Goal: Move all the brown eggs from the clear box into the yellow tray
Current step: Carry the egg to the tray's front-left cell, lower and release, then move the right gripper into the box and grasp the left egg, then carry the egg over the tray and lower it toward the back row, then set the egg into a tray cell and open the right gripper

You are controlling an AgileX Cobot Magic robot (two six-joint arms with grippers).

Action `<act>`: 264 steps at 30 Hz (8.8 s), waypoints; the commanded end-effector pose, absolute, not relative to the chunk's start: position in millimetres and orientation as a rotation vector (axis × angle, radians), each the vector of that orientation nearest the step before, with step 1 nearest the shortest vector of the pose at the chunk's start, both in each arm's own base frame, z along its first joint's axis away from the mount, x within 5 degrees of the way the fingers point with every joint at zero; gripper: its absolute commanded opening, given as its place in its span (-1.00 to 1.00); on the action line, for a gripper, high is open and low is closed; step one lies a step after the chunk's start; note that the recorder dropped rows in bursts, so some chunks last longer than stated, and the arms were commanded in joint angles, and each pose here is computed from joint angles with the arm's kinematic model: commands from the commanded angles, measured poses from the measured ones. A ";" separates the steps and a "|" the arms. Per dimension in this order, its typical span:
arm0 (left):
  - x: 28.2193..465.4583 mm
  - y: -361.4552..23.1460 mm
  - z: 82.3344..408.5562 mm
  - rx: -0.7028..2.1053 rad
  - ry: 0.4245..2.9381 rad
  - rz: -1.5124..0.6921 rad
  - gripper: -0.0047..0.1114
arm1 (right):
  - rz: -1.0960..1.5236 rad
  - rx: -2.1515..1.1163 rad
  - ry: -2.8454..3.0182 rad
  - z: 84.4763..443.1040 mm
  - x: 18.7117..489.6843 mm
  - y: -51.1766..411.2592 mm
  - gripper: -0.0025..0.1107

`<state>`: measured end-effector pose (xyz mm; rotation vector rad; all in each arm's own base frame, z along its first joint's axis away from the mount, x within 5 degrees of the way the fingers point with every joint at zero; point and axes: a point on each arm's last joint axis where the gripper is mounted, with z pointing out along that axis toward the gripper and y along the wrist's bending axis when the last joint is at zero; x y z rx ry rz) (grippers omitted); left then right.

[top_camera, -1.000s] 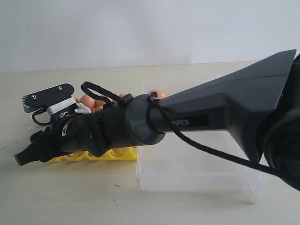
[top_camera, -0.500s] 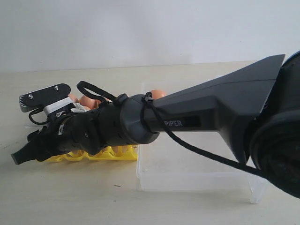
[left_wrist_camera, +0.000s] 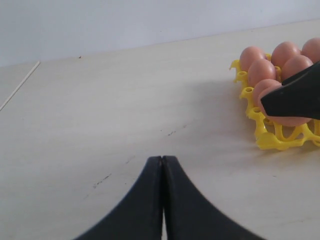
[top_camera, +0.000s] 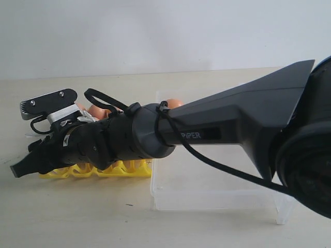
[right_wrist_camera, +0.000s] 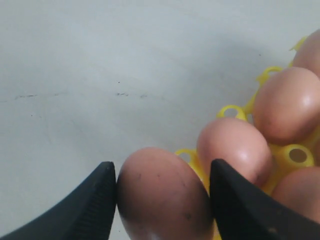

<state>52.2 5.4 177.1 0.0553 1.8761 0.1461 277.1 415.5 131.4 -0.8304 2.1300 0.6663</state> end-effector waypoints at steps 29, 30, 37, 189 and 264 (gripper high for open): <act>52.4 5.0 179.2 0.055 1.863 0.136 -0.92 | 0.685 -0.789 2.060 152.9 284.4 413.2 0.08; 52.4 5.0 179.2 0.055 1.863 0.136 -0.92 | 0.694 -0.785 2.045 162.8 283.8 412.5 0.07; 52.4 5.0 179.2 0.055 1.863 0.136 -0.92 | 0.689 -0.897 2.054 213.5 270.0 400.7 -0.75; 52.4 5.0 179.2 0.055 1.863 0.136 -0.92 | 0.655 -0.935 1.937 218.2 302.8 300.0 -0.96; 52.4 5.0 179.2 0.055 1.863 0.136 -0.92 | 0.624 -0.970 1.714 129.0 269.4 338.8 -0.96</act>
